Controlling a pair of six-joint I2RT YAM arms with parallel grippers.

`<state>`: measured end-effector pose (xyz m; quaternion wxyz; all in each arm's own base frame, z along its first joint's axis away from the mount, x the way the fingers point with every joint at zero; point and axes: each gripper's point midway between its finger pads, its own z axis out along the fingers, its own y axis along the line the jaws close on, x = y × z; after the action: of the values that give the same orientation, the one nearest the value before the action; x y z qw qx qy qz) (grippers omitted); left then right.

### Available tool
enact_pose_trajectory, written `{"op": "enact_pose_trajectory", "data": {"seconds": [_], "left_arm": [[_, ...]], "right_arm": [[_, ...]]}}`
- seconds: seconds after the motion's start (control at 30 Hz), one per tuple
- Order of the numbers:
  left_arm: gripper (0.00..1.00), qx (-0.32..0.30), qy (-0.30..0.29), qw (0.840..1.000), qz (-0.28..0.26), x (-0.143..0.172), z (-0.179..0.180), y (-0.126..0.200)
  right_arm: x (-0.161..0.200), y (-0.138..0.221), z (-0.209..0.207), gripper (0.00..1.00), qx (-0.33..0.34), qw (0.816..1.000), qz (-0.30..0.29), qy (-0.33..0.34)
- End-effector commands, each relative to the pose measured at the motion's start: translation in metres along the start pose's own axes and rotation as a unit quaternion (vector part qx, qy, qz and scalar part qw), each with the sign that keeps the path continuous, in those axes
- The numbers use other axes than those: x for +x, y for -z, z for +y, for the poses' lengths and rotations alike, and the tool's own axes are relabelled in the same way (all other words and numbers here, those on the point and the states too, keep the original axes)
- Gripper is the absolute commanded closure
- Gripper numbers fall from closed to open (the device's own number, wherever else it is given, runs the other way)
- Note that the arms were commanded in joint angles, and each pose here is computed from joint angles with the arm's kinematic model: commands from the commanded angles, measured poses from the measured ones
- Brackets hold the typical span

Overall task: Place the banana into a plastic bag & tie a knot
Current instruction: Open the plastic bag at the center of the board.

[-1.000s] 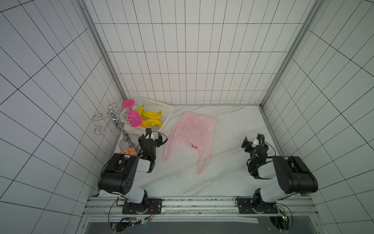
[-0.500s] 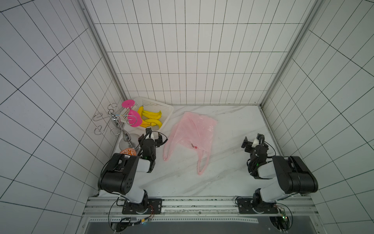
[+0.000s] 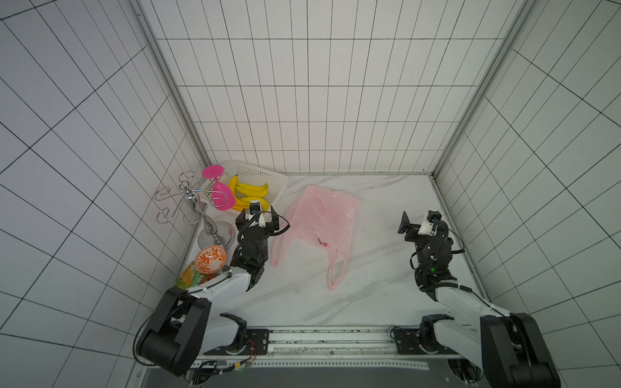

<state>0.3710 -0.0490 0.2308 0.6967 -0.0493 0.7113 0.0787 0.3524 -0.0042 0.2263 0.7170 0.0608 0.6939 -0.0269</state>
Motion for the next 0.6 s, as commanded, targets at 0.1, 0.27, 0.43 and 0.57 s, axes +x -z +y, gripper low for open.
{"op": "enact_pose_trajectory", "data": {"seconds": [0.1, 0.27, 0.43, 0.57], "left_arm": [[0.02, -0.055, 0.120, 0.991, 0.035, -0.029, 0.027, 0.024], [0.02, -0.081, 0.289, 0.949, 0.095, -0.013, 0.055, 0.045], [0.02, 0.030, 0.276, 0.950, 0.142, -0.004, 0.032, 0.056], [0.02, 0.049, 0.237, 0.947, 0.209, 0.022, 0.015, 0.071]], "right_arm": [[-0.053, -0.004, 0.018, 0.01, -0.033, 0.986, 0.034, -0.160], [-0.049, 0.008, 0.027, 0.01, -0.075, 0.970, 0.074, -0.221], [-0.036, 0.021, 0.082, 0.01, -0.140, 0.972, 0.150, -0.117], [-0.006, 0.049, 0.131, 0.01, -0.181, 0.958, 0.214, -0.059]]}}
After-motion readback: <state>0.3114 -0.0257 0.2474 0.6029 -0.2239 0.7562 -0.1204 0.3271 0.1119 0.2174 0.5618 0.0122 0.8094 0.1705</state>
